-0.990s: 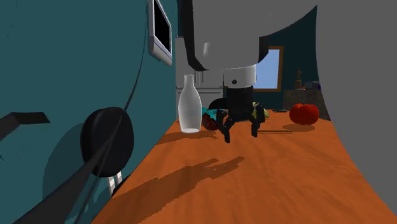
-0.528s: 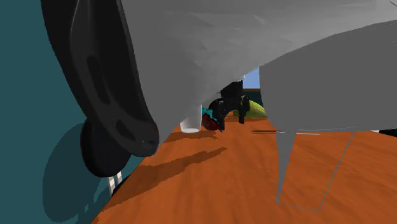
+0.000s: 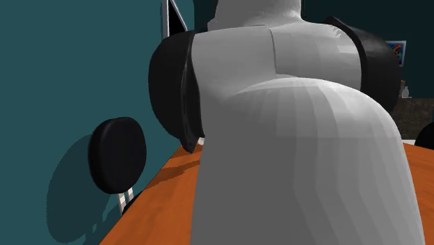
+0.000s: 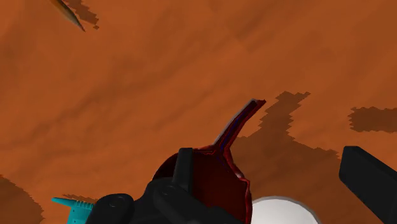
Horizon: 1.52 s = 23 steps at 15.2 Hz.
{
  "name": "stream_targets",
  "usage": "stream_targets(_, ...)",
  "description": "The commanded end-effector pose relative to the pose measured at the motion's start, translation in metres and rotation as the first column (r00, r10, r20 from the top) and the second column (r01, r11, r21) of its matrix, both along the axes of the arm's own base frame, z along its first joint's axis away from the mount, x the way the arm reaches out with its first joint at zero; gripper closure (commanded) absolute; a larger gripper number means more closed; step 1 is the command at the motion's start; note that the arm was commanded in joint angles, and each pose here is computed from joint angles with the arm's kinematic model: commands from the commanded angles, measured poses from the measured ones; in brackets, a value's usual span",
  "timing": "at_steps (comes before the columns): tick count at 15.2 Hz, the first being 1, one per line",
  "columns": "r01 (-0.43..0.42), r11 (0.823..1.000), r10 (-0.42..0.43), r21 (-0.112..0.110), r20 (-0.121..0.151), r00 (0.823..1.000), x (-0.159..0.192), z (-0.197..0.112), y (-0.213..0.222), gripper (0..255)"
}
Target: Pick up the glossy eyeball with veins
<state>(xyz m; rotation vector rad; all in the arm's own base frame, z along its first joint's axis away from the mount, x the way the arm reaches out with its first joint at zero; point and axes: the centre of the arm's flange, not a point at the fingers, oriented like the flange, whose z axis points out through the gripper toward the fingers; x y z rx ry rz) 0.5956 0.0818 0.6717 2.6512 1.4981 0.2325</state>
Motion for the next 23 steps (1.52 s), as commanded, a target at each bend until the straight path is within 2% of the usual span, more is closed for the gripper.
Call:
stream_targets(1, -0.077, 0.997, 0.077, -0.003, 0.003, 0.997, 0.019, 0.006, 0.019, 0)
stream_targets(3, -0.145, 0.989, 0.145, -0.006, 0.006, 0.989, 0.034, 0.011, 0.036, 0)
stream_targets(12, -0.145, 0.989, 0.145, -0.006, 0.006, 0.989, 0.034, -0.029, 0.036, 0)
stream_targets(13, -0.145, 0.989, 0.145, -0.006, 0.006, 0.989, 0.034, -0.029, 0.036, 255)
stream_targets(23, -0.145, 0.989, 0.145, -0.006, 0.006, 0.989, 0.034, -0.024, 0.036, 255)
